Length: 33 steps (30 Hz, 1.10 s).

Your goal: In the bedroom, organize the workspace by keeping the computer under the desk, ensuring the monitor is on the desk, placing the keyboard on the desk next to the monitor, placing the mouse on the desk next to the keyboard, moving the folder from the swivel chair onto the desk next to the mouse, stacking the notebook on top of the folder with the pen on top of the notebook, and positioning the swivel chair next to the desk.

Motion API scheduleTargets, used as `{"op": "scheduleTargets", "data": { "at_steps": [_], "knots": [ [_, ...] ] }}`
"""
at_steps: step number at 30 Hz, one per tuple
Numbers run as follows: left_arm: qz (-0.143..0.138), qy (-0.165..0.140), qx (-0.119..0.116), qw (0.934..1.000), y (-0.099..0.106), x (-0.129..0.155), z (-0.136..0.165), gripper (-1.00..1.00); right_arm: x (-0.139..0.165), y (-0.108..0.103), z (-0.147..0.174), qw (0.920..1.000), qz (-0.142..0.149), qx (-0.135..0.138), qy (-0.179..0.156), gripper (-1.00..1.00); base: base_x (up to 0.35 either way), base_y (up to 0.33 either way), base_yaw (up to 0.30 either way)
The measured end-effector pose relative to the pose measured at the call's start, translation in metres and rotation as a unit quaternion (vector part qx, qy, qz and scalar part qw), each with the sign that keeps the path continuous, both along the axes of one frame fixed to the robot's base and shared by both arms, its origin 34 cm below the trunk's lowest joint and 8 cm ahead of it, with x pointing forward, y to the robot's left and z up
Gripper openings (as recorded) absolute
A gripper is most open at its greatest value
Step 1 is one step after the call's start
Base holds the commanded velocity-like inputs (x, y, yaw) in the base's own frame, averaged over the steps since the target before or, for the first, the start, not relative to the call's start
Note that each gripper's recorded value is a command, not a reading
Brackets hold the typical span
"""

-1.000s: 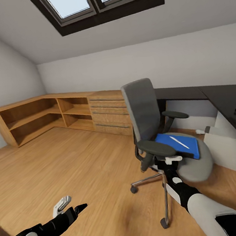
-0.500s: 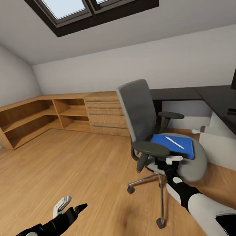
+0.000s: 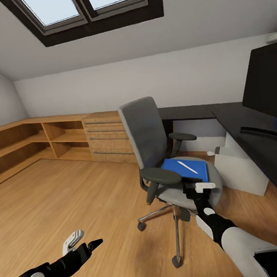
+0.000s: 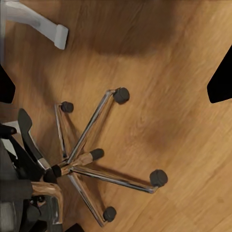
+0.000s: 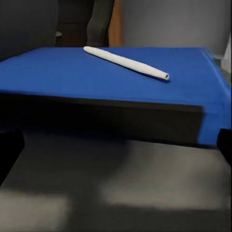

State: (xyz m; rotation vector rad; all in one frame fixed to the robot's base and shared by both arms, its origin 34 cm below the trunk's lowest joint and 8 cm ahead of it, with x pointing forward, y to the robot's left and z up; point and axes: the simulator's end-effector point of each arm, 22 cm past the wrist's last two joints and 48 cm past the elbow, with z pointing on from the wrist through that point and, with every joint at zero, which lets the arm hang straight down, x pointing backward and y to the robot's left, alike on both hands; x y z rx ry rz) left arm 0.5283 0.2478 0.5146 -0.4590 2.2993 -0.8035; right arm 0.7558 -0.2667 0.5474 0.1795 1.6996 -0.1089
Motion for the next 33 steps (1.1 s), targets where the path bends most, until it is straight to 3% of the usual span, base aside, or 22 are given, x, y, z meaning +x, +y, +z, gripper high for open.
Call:
{"op": "scheduleTargets", "data": {
  "at_steps": [14, 19, 33],
  "knots": [
    [0.000, -0.004, 0.002, 1.0000, 0.002, 0.000, 0.004, 1.00, -0.001, -0.027, 0.007, 0.9998, -0.015, -0.010, -0.005, 1.00, 0.000, 0.000, -0.253],
    [0.000, -0.006, 0.002, 1.0000, 0.001, 0.000, 0.006, 1.00, -0.003, -0.036, 0.008, 0.9996, -0.028, -0.001, -0.006, 1.00, 0.000, 0.000, -0.238],
    [0.000, -0.007, 0.002, 1.0000, 0.002, 0.000, 0.006, 1.00, -0.004, -0.037, 0.005, 0.9994, -0.034, 0.010, -0.003, 1.00, 0.000, 0.000, -0.035]
  ]
}}
